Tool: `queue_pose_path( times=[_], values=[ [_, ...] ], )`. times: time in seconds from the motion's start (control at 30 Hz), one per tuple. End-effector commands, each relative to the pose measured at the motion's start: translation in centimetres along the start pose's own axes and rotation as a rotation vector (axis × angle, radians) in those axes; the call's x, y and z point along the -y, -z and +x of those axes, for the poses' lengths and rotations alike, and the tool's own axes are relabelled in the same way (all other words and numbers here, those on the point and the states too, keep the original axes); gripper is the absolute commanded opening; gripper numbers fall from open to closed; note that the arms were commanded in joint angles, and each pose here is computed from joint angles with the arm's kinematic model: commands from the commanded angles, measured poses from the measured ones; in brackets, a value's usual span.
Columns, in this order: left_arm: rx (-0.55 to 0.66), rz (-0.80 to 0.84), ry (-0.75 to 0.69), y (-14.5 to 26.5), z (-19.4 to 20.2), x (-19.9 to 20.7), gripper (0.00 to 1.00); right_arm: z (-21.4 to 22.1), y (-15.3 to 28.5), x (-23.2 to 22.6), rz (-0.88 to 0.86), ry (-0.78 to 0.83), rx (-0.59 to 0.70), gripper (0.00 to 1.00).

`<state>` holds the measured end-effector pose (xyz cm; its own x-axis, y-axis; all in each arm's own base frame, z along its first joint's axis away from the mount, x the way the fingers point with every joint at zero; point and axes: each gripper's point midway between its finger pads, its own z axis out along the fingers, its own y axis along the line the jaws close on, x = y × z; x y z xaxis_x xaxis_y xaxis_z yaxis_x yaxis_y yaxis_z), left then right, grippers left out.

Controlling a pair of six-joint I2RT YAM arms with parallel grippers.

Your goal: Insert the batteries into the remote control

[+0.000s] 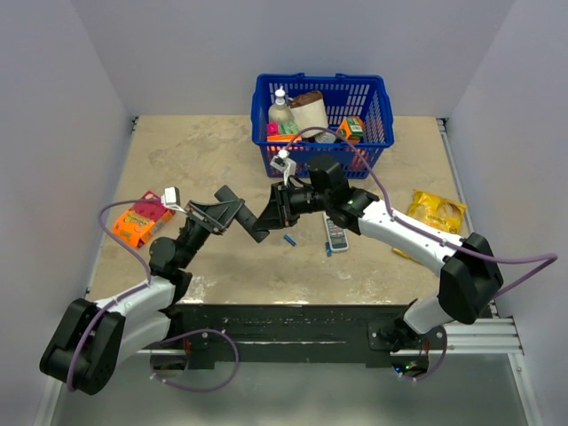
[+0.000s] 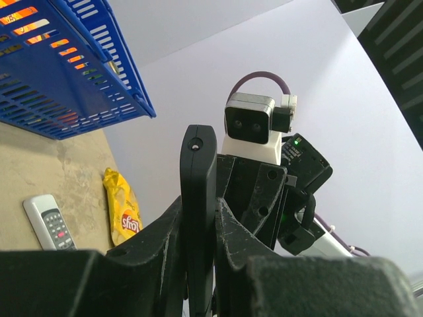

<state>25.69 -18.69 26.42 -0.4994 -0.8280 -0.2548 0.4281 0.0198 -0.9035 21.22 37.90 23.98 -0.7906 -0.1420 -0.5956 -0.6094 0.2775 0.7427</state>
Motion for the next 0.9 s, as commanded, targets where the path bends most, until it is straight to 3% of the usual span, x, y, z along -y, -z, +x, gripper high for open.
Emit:
queue_pose_path(
  times=[0.0,0.47,0.87],
  values=[
    [0.010,0.183,-0.024,-0.8,-0.7,5.1,0.00,-0.4,-0.2,0.6,0.002,0.002,0.020,0.19],
    [0.004,0.173,-0.022,-1.0,-0.5,4.7,0.00,-1.7,0.6,0.0,0.026,0.035,0.062,0.44],
    [0.014,0.116,-0.046,-1.1,-0.6,3.0,0.00,-3.8,2.1,0.0,0.119,0.106,0.121,0.78]
  ],
)
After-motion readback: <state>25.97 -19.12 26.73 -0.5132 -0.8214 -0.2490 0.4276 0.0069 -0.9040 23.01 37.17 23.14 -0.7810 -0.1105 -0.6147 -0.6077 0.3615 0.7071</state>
